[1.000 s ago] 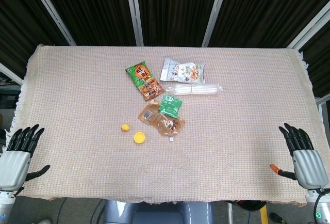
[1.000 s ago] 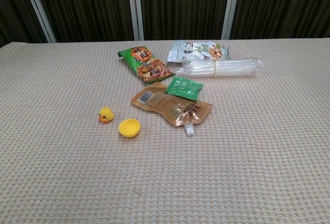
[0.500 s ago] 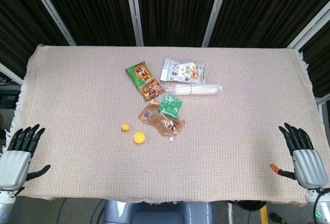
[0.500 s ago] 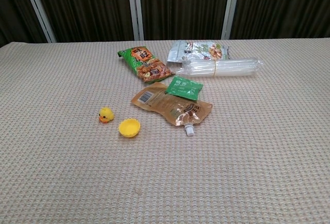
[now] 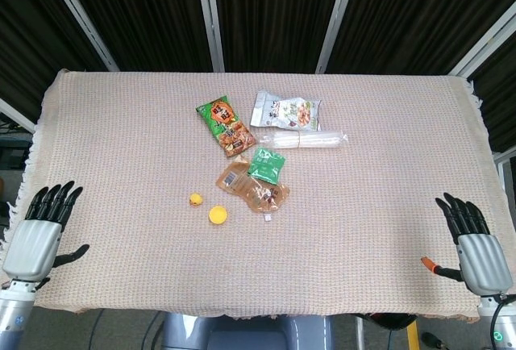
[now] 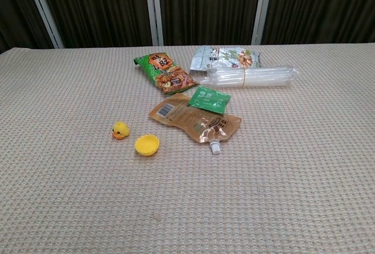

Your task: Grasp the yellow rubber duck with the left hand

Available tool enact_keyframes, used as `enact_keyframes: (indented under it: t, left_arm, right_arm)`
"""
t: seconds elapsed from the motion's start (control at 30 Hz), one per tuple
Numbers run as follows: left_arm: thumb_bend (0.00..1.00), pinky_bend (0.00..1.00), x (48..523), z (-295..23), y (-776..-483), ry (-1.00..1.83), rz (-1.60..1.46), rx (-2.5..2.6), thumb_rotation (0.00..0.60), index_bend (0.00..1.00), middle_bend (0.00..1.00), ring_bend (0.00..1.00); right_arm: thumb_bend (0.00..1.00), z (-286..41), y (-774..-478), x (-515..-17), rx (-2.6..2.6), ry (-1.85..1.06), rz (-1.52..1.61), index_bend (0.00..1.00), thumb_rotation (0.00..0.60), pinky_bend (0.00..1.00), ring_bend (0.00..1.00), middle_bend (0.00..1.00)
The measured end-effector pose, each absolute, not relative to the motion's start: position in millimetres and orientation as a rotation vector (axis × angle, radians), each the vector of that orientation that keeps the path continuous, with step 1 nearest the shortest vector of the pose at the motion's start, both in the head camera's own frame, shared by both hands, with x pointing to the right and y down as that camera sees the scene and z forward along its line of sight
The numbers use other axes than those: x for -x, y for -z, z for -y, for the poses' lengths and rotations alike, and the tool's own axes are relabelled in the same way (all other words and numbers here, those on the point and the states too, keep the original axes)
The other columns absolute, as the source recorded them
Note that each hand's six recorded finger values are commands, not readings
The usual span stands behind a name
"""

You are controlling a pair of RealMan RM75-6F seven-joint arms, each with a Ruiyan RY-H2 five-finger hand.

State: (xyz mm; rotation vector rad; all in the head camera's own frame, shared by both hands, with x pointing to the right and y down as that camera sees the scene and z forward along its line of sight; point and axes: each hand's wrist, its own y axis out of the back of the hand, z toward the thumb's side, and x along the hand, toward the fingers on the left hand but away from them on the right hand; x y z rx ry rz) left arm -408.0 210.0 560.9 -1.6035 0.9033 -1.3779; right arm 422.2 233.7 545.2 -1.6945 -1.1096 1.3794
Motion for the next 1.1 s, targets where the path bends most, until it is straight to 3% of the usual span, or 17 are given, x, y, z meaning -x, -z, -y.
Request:
enact_keyframes:
  t: [0.1, 0.2, 0.37, 0.43, 0.67, 0.83, 0.9, 1.1]
  left_arm:
    - [0.03, 0.08, 395.4, -193.7, -569.0, 1.377, -0.867, 1.596, 0.6, 0.0, 0.03, 0.02]
    - [0.03, 0.21, 378.9, -177.8, -579.7, 1.382, -0.829, 1.595, 0.6, 0.0, 0.17, 0.17]
    - [0.04, 0.36, 343.6, -153.4, -601.4, 1.398, -0.783, 1.615, 0.6, 0.11, 0.41, 0.37]
    - [0.04, 0.38, 330.4, -146.4, -610.0, 1.404, -0.766, 1.622, 0.6, 0.18, 0.44, 0.4]
    - [0.04, 0.36, 295.6, -130.3, -649.2, 1.482, -0.683, 1.63, 0.6, 0.33, 0.41, 0.38]
    - [0.04, 0.16, 273.4, -119.9, -672.1, 1.498, -0.66, 1.624, 0.6, 0.36, 0.2, 0.21]
    - [0.04, 0.11, 263.3, -117.7, -679.6, 1.498, -0.657, 1.627, 0.6, 0.37, 0.15, 0.16]
    - [0.05, 0.11, 239.3, -122.6, -694.3, 1.502, -0.621, 1.651, 0.6, 0.42, 0.14, 0.14]
  right_arm:
    - [0.01, -233.3, -545.2, -422.1, 1.698, -1.38, 1.112, 0.02, 0.6, 0.0, 0.0, 0.0]
    - [0.01, -232.9, -545.7, -422.2, 1.703, -1.381, 1.115, 0.02, 0.6, 0.0, 0.0, 0.0]
    - [0.01, -232.2, -548.1, -422.4, 1.717, -1.388, 1.118, 0.02, 0.6, 0.0, 0.0, 0.0]
    - [0.01, -231.5, -549.0, -422.7, 1.724, -1.391, 1.123, 0.02, 0.6, 0.0, 0.0, 0.0]
    - [0.01, -228.6, -552.8, -424.8, 1.741, -1.408, 1.139, 0.02, 0.6, 0.0, 0.0, 0.0]
    - [0.01, -227.3, -552.9, -425.4, 1.748, -1.411, 1.149, 0.02, 0.6, 0.0, 0.0, 0.0]
    - [0.01, -227.4, -552.0, -425.6, 1.75, -1.409, 1.154, 0.02, 0.6, 0.0, 0.0, 0.0]
    - [0.01, -227.9, -551.1, -426.1, 1.756, -1.409, 1.163, 0.02, 0.6, 0.0, 0.0, 0.0]
